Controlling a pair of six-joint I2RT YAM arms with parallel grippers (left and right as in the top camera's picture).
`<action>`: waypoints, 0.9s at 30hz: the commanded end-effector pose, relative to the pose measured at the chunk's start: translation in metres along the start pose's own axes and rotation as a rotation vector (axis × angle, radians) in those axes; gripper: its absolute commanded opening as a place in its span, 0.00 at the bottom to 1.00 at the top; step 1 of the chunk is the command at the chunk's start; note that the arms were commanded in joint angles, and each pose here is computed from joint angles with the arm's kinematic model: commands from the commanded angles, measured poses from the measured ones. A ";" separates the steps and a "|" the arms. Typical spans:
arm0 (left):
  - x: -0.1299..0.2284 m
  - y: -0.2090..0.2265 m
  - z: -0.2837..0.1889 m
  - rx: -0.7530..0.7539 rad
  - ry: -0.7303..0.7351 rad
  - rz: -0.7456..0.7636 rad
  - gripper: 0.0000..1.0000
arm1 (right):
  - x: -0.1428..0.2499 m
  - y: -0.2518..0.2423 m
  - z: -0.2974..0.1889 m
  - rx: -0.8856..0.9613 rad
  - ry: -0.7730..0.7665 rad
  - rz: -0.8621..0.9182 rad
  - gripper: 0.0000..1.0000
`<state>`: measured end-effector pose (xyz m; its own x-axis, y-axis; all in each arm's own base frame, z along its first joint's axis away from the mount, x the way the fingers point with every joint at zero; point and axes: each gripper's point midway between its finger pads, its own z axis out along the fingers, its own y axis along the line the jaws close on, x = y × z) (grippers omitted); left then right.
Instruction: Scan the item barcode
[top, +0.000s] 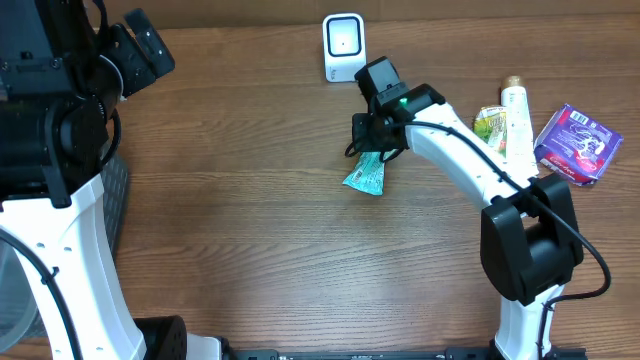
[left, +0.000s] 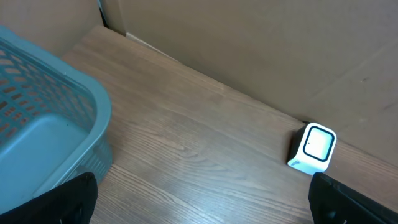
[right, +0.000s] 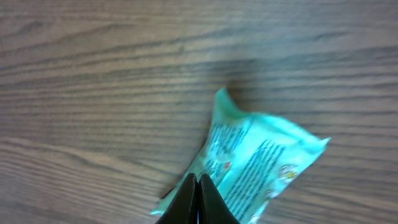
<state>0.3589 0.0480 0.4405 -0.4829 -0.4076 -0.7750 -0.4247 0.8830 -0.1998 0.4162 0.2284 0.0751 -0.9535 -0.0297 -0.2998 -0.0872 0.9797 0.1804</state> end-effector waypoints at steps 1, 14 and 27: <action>-0.002 0.002 0.001 -0.012 -0.005 0.020 1.00 | 0.013 0.003 0.017 -0.013 0.054 0.028 0.04; -0.002 0.002 0.002 -0.012 -0.004 0.020 1.00 | 0.034 0.003 0.035 0.000 0.142 0.077 0.04; -0.002 0.002 0.002 -0.012 -0.004 0.020 1.00 | 0.017 -0.008 0.006 -0.005 0.109 0.112 0.04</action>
<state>0.3588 0.0480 0.4404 -0.4832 -0.4077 -0.7748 -0.4248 0.8830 -0.1997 0.3972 0.2220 0.0455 -0.9899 0.0408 -0.1358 0.0150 0.9824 0.1863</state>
